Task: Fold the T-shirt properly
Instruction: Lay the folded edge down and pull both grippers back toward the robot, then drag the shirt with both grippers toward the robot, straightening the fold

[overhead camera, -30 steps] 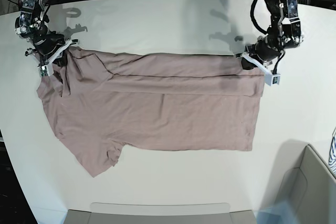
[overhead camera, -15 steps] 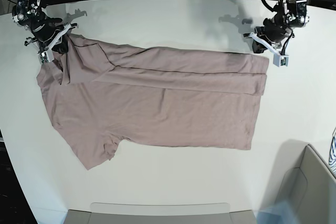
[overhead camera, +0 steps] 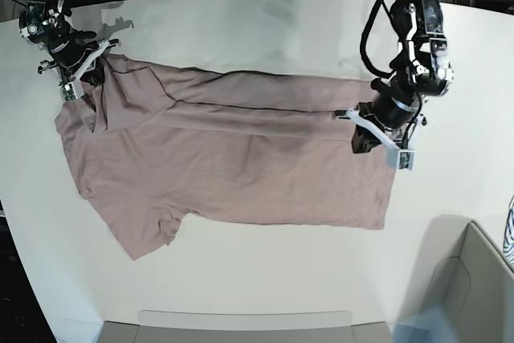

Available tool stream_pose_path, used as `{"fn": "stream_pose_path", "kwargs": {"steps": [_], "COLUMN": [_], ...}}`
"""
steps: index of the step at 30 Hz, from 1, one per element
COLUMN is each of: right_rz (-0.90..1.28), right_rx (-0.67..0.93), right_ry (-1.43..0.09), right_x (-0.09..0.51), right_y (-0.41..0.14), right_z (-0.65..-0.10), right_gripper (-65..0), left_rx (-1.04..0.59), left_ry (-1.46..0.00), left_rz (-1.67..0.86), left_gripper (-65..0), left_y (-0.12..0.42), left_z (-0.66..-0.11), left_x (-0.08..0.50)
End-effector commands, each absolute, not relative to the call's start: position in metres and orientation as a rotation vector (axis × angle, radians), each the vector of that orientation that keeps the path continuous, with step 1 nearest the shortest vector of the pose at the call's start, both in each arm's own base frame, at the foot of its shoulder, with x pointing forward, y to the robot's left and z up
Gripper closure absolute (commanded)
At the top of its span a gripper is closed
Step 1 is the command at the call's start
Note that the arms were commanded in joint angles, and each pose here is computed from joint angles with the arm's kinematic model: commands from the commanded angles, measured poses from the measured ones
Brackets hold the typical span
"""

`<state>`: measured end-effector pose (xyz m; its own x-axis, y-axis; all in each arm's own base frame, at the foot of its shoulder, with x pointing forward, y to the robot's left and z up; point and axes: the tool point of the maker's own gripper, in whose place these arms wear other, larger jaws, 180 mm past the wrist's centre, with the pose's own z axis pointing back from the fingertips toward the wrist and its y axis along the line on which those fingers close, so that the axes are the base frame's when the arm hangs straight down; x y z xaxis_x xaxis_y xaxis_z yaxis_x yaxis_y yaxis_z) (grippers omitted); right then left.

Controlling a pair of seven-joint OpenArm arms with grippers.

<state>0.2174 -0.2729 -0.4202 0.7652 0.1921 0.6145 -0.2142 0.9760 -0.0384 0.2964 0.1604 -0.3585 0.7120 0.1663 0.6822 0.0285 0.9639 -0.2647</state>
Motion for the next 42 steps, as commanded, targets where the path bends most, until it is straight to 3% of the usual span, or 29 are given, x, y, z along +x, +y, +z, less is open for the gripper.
{"fn": "stream_pose_path", "kwargs": {"steps": [1, 9, 15, 25, 33, 38, 42], "right_rz": [0.236, 0.234, 0.243, 0.348, 0.358, 0.359, 0.359], "right_rx": [-0.015, -0.015, -0.027, 0.030, 0.041, 0.038, 0.036], "right_ry": [-0.542, -0.541, -0.547, -0.520, -0.510, -0.510, -0.507], "right_x": [0.196, 0.196, 0.202, 0.204, 0.201, 0.201, 0.200], "right_y": [-0.285, -0.285, -0.289, -0.256, -0.251, -0.252, -0.253], "right_z": [-0.436, -0.436, -0.432, -0.441, -0.445, -0.444, -0.444], "right_gripper": [0.0, 0.0, 0.0, 0.0, 0.0, 0.0, 0.0], "left_rx": [-0.241, -0.220, -0.103, -0.017, -0.047, -0.070, -0.058], "left_ry": [-0.748, -0.510, -0.252, -0.044, -0.165, -0.406, -0.647], "left_rz": [0.094, 0.187, 0.167, 0.128, 0.062, 0.047, 0.241], "left_gripper": [0.0, 0.0, 0.0, 0.0, 0.0, 0.0, 0.0], "left_y": [0.170, 0.194, 0.240, 0.269, 0.249, 0.238, 0.255], "left_z": [-0.368, -0.445, -0.505, -0.525, -0.496, -0.454, -0.397], "left_x": [0.297, 0.278, 0.186, 0.059, 0.085, 0.165, 0.207]}}
